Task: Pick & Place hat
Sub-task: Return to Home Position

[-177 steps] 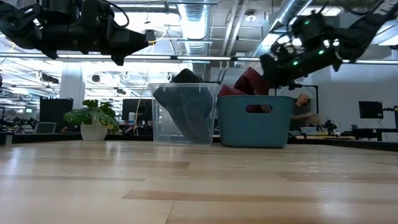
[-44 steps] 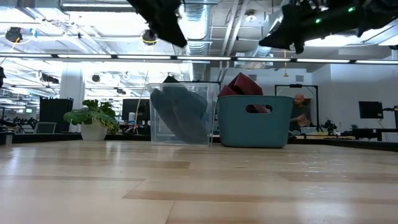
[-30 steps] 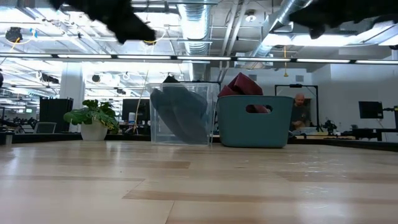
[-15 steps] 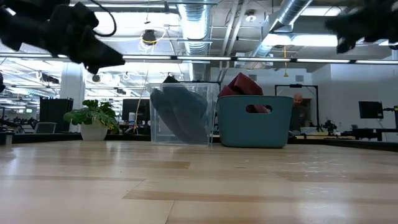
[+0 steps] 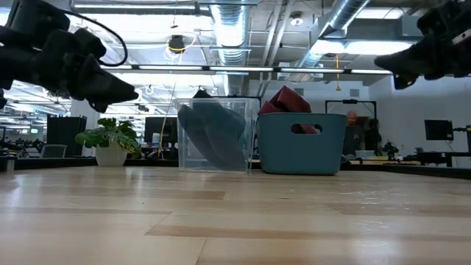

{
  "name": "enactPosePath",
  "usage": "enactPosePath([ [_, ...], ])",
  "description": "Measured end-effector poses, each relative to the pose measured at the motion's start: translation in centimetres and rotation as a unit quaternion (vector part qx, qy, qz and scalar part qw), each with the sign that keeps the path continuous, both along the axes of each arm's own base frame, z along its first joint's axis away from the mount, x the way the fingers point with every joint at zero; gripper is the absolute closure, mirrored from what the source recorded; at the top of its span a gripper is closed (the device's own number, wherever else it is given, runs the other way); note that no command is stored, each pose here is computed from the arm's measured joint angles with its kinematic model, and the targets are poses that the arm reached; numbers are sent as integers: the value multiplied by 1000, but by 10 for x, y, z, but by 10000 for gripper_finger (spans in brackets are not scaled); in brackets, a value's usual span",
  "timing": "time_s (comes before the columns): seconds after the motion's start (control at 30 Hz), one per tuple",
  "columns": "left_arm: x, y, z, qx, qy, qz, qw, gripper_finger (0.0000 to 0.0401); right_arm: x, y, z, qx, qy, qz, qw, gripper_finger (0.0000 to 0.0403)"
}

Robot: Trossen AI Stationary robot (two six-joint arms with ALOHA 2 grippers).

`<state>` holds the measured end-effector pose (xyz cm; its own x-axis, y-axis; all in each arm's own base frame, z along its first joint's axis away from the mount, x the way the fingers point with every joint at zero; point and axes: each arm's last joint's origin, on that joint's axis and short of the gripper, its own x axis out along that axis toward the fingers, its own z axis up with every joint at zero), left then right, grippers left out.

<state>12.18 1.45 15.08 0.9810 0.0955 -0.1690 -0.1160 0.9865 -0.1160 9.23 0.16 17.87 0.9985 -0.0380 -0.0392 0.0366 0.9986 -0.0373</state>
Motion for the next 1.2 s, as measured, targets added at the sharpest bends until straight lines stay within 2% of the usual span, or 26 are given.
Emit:
enactPosePath([
  [0.23, 0, -2, 1, -7, -4, -29, 1000, 274, 4, 0, -9, 1, -22, 3, 1000, 403],
  [0.77, 0, -2, 1, -7, -3, -29, 1000, 274, 5, 2, -11, -4, -24, 33, 999, 403],
  [0.93, 0, -2, 1, -7, -4, -29, 1000, 274, 6, 2, -13, 17, -15, 32, 999, 403],
  [1.2, 0, -2, 1, -6, -6, -29, 1000, 274, 9, 2, -16, 18, 7, 30, 999, 403],
])
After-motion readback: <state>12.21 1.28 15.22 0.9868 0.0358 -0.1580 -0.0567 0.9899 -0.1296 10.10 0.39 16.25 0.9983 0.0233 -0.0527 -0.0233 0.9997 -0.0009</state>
